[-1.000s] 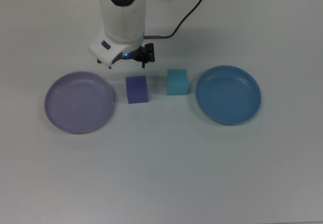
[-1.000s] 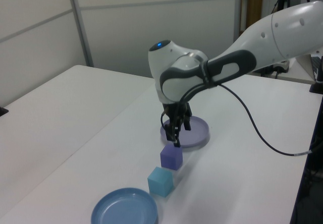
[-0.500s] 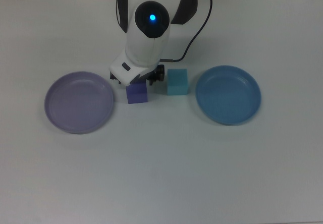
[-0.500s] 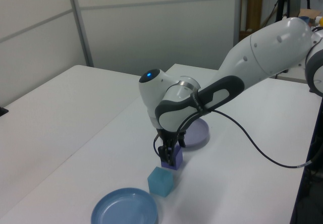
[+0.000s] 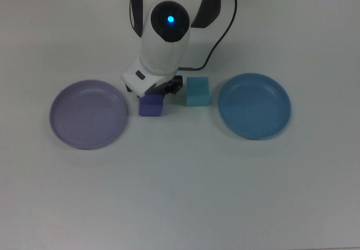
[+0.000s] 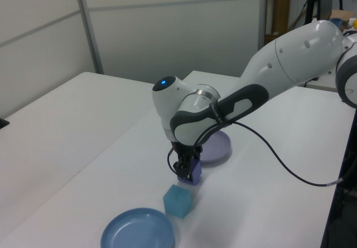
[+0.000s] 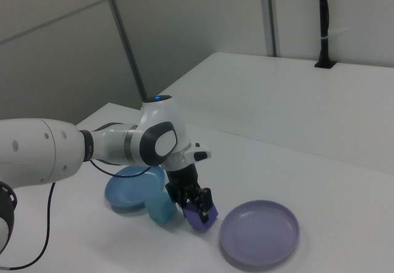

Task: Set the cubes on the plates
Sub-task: 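Carry the purple cube onto the lavender plate and release it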

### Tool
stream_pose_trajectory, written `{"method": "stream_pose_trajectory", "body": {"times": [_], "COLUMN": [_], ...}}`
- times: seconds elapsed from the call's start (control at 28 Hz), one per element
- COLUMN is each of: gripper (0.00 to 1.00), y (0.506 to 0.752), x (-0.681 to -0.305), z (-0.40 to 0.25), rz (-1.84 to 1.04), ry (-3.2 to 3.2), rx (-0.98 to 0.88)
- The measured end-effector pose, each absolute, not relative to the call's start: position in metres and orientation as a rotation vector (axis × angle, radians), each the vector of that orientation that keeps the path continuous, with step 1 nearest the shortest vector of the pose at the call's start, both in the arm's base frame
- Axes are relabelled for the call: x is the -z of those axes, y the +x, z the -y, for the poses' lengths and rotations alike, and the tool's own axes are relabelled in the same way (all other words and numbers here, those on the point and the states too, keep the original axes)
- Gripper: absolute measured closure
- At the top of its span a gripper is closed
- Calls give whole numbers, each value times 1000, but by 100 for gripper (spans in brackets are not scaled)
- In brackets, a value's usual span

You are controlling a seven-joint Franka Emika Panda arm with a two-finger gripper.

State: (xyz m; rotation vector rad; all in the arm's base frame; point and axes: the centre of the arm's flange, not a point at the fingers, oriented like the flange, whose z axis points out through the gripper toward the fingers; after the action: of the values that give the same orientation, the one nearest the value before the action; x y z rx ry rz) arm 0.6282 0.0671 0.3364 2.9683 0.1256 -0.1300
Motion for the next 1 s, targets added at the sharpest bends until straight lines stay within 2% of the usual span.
{"method": "stream_pose_trajectory", "body": {"times": [0.18,0.43,0.57,0.82,1.0], "gripper": [36,37,37,37,23], "y": [636,641,644,659,664], "x": [-363,-401,-396,-360,-357], "z": [-50,20,54,85,91], "rz": [-59,115,192,251,259], "ry": [2977,2979,2975,2982,2983], "rx": [59,-25,-15,-18,-37]}}
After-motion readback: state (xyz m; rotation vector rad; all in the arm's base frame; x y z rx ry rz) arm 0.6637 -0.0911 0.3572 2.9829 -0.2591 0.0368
